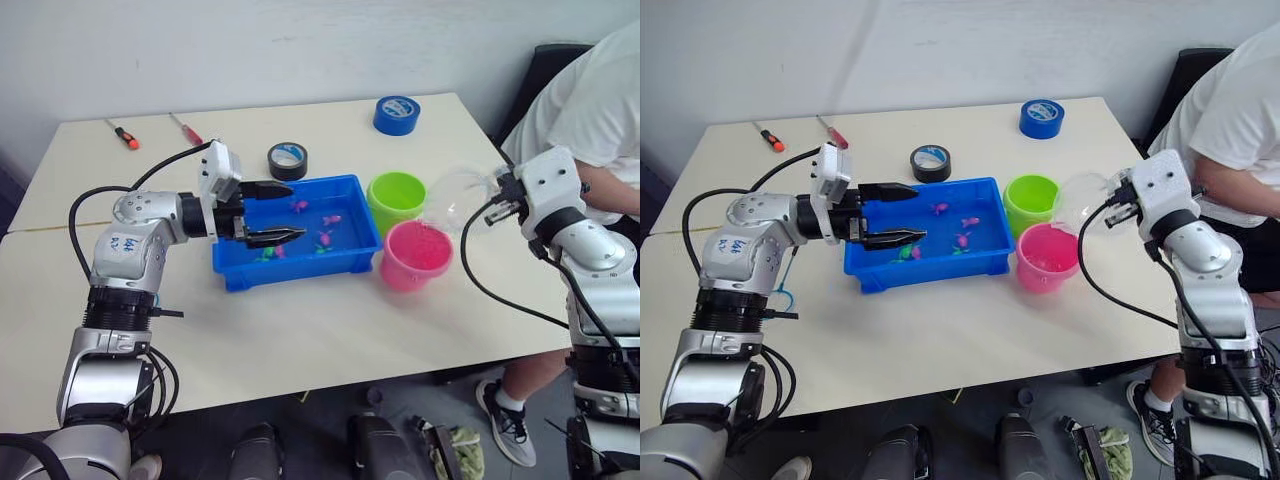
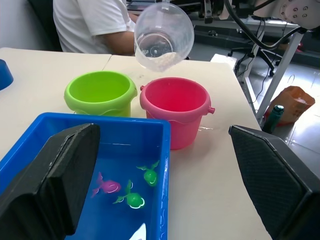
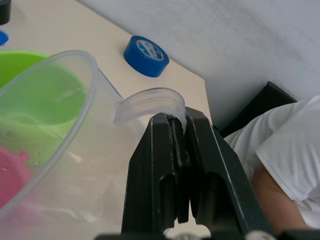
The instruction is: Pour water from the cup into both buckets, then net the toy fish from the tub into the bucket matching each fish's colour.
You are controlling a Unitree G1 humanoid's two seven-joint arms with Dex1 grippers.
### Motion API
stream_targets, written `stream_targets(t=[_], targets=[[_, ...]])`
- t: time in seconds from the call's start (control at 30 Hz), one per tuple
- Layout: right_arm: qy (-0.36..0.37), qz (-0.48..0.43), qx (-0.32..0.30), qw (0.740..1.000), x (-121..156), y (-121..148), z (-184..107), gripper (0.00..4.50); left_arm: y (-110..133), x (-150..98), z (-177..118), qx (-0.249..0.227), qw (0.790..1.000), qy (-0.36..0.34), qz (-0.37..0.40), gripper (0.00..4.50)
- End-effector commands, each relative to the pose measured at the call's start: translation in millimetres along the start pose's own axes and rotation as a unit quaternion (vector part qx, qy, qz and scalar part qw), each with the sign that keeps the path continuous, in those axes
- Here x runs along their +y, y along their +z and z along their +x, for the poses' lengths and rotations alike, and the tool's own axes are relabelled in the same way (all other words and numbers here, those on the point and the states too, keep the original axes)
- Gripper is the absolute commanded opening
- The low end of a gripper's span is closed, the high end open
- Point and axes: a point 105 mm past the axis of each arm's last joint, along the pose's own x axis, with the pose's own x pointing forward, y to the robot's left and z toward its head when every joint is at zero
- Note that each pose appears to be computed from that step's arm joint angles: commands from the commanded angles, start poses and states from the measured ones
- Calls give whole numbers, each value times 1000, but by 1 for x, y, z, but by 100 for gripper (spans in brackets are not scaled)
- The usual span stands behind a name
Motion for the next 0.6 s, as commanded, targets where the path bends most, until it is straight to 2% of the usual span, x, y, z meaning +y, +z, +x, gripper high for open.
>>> stream_targets(t=[0.03, 0.17, 0.33, 0.6], targets=[[-41, 25, -34, 998, -16, 21, 9, 1, 13, 9, -12, -3, 999, 23, 28, 450], [-50, 37, -41, 997, -8, 27, 36, 1, 11, 17, -23, 7, 999, 42, 32, 450], [-52, 13, -31, 998, 0, 25, 56, 1, 7, 22, -33, 17, 997, 63, 35, 450], [-39, -80, -29, 996, 15, 27, 75, 1, 5, 19, -36, 13, 996, 77, 36, 450]])
